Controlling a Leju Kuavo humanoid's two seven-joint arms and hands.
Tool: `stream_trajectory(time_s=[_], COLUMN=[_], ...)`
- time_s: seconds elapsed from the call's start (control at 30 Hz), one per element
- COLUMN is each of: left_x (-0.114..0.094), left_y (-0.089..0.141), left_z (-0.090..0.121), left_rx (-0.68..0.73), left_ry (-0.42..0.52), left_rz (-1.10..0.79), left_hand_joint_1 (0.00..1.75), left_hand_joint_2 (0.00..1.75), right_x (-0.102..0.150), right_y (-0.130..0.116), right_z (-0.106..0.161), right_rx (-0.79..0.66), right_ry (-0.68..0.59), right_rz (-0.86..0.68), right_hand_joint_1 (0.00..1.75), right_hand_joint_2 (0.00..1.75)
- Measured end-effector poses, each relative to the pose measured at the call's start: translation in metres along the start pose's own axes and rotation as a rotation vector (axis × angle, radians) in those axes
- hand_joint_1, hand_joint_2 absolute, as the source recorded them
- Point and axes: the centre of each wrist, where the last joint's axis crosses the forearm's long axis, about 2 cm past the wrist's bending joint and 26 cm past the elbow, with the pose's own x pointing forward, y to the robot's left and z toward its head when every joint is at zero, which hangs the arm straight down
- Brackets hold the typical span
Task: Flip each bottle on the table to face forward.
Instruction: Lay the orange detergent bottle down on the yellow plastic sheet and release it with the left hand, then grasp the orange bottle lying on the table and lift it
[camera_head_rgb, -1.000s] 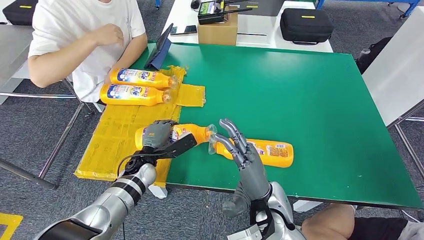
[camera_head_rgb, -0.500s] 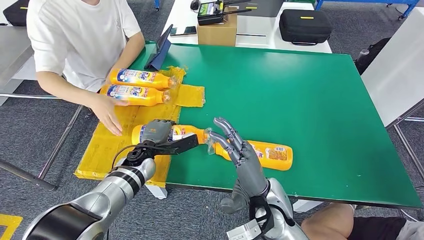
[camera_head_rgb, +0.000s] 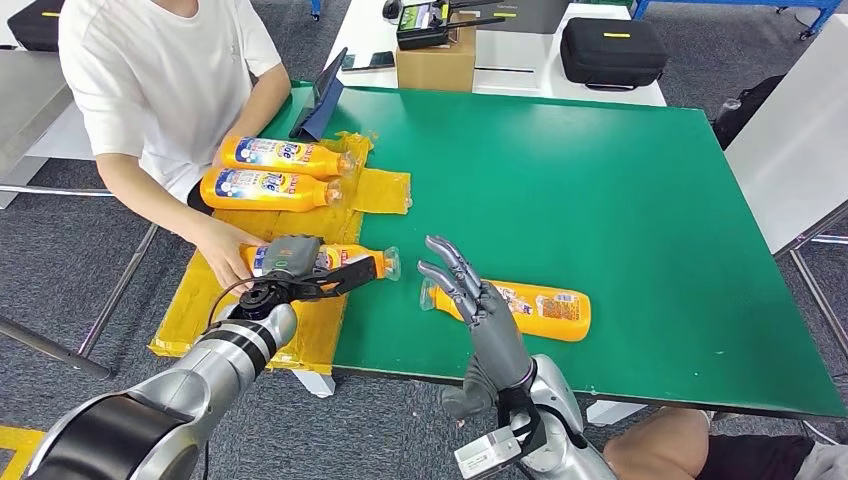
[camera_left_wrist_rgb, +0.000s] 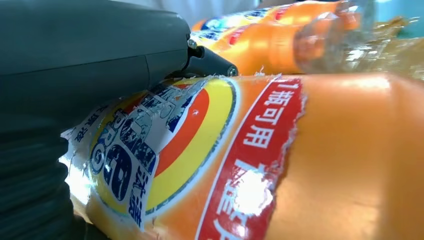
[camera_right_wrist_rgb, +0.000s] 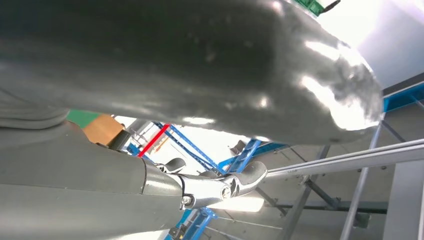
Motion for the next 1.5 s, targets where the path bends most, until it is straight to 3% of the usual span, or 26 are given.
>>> stream_trajectory(time_s=[0.07,0.13,0.2,0.47,0.6,0.73,0.8,0.93,1.03,1.13,1.37,1.5], left_x=[-0.003,-0.004,-0.004,0.002,0.009,0.024,0.033,0.051,0.066,0.076,0.079,0.080], left_y=[0.001,0.001,0.002,0.001,0.001,-0.002,-0.004,-0.005,-0.003,0.003,0.026,0.038], left_z=[-0.001,-0.002,-0.002,-0.002,-0.002,0.001,0.004,0.011,0.020,0.033,0.058,0.076], left_rx=[-0.004,-0.026,-0.056,-0.149,-0.184,-0.202,-0.192,-0.110,-0.029,0.090,0.482,0.617], left_ry=[0.000,-0.008,-0.022,-0.089,-0.206,-0.365,-0.462,-0.670,-0.750,-0.773,-0.691,-0.711], left_rz=[-0.017,-0.019,-0.012,0.051,0.165,0.352,0.461,0.751,0.966,1.134,1.126,1.233], left_hand_joint_1=[1.03,0.25,0.02,0.00,0.00,0.00,0.00,0.00,0.00,0.00,0.00,0.00], left_hand_joint_2=[1.75,1.75,1.75,1.75,1.75,0.00,0.00,1.75,1.75,1.75,1.75,1.75], right_x=[-0.001,-0.001,-0.001,-0.002,-0.004,-0.007,-0.009,-0.010,-0.010,-0.009,-0.005,-0.004], right_y=[0.000,0.001,0.001,0.001,0.001,-0.001,-0.002,-0.002,-0.001,0.000,0.007,0.006], right_z=[0.001,0.001,0.001,0.003,0.004,0.003,0.003,0.003,0.004,0.005,0.015,0.022], right_rx=[0.002,0.002,0.002,0.007,-0.006,-0.026,-0.035,-0.037,-0.037,-0.031,-0.009,-0.026], right_ry=[0.003,0.005,0.007,0.014,0.023,0.031,0.034,0.036,0.037,0.037,0.048,0.066], right_rz=[-0.002,-0.004,-0.004,-0.002,-0.008,-0.014,-0.017,-0.018,-0.011,0.003,0.031,0.068], right_hand_joint_1=[0.00,0.00,0.00,0.00,0.00,0.00,0.00,0.00,0.00,0.00,0.00,0.00], right_hand_joint_2=[0.00,0.00,0.00,0.00,0.00,0.00,0.00,0.00,0.00,0.00,0.00,0.00])
